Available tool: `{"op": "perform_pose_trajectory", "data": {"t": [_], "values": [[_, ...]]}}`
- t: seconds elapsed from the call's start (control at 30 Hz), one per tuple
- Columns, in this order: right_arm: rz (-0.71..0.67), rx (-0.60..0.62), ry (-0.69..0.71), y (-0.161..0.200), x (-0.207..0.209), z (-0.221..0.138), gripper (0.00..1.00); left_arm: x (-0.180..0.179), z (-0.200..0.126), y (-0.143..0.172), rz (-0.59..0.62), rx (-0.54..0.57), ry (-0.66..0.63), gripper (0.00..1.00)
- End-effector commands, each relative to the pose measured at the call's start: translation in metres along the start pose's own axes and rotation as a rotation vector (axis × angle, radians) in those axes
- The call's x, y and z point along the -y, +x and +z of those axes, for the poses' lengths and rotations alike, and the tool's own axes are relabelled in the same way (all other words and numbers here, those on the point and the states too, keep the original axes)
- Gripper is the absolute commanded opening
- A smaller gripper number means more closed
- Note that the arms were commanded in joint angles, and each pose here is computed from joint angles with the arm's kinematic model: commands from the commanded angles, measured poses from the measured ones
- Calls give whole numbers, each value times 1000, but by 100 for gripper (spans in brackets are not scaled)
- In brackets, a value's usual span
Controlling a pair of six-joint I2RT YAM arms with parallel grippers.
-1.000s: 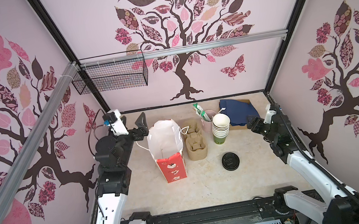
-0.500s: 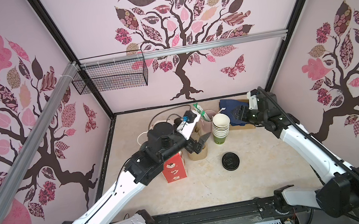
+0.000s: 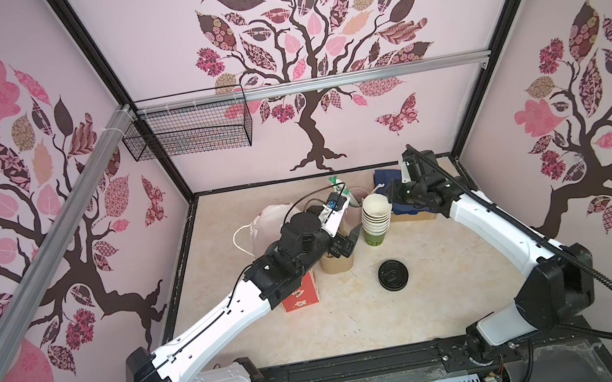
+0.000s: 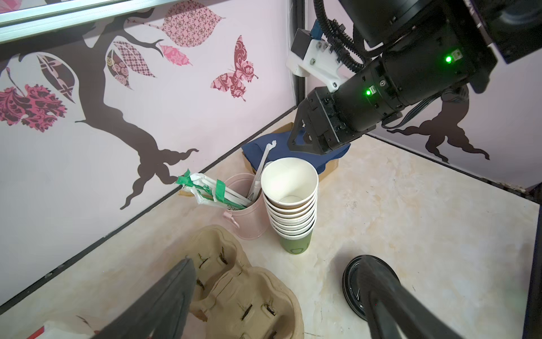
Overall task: Pack a coffee takeout order
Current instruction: Pick up the coffee cup.
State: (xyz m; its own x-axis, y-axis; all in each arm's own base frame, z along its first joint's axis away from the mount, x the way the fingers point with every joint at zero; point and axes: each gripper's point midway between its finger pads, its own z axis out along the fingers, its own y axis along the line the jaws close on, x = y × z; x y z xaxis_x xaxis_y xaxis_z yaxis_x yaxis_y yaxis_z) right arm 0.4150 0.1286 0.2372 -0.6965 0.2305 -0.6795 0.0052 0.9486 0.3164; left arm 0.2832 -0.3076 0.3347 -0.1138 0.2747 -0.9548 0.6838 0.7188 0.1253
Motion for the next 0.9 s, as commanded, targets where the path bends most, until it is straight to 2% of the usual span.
{"op": "perform_pose_trajectory", "data": {"t": [0.0,0.07,0.3,0.47,0.77,0.87], "values": [[-47,-27,35,2,-1,4,35,-2,-1,-7,2,41,-18,91],[-62,-55,32,8,-2,8,31,-3,-1,-7,12,40,-23,91],[-76,-96,16,17,-6,14,29,-6,-8,-6,5,49,-34,91],[-87,-103,31,18,-4,17,16,-7,-10,-7,5,53,-42,91],[-95,-94,30,15,-6,12,2,-7,-6,-2,12,38,-45,92],[-99,-92,25,14,-7,9,0,-7,-6,-2,11,39,-43,92]]}}
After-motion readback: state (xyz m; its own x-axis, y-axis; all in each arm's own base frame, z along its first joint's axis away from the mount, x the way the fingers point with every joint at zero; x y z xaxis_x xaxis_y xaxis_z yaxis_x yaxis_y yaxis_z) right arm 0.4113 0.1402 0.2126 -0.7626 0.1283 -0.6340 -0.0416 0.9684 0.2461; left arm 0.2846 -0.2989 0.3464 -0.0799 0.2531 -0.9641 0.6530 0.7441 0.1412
